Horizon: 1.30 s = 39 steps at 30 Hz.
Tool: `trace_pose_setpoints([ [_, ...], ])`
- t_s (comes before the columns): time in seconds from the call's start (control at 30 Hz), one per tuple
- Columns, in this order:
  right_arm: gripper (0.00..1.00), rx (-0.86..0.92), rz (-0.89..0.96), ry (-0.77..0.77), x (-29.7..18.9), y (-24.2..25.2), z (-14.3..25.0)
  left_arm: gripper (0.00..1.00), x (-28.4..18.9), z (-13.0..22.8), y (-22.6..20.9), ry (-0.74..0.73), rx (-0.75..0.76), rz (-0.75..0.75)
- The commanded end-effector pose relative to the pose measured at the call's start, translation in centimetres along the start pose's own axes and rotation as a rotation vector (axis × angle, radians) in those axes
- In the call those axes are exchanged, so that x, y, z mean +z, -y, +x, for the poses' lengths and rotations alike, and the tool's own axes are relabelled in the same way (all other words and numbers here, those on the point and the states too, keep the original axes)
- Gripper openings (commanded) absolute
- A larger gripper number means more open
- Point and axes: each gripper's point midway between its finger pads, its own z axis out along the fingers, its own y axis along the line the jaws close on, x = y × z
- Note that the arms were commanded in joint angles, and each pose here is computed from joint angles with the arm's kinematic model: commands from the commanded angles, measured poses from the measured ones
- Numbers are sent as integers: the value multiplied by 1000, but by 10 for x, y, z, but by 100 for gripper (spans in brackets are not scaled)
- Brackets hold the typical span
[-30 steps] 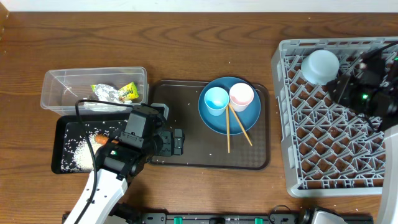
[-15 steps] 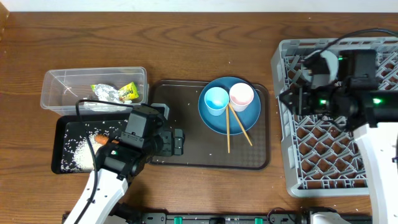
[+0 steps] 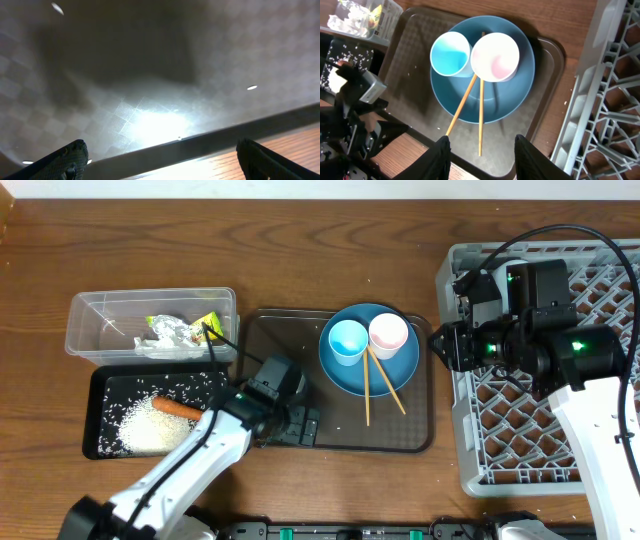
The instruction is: Sort waste into correct bins and load items into the dishwasher rack
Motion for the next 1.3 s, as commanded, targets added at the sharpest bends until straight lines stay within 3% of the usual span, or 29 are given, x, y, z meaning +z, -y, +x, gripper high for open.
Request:
trace_pose_setpoints([
  [0.0, 41, 10, 3, -17, 2, -1, 4, 98, 5, 1, -2, -23, -1, -13],
  [0.37, 41, 22, 6, -51, 3, -1, 13, 98, 6, 2, -2, -25, -1, -14],
  [0.7, 40, 30, 53, -72, 4, 8, 19, 98, -64, -26, 18, 273, 42, 89],
  [0.9, 44, 41, 63, -105, 3, 10, 27, 98, -87, -29, 23, 363, 55, 120],
  [0.97, 46, 44, 63, -113, 3, 10, 29, 98, -88, -29, 23, 364, 55, 120],
  [1.13, 70, 52, 66, -139, 2, 10, 36, 98, -87, -29, 23, 364, 55, 120],
  [1.27, 72, 59, 130, -183, -1, 20, 47, 98, -89, -33, 23, 379, 56, 119],
])
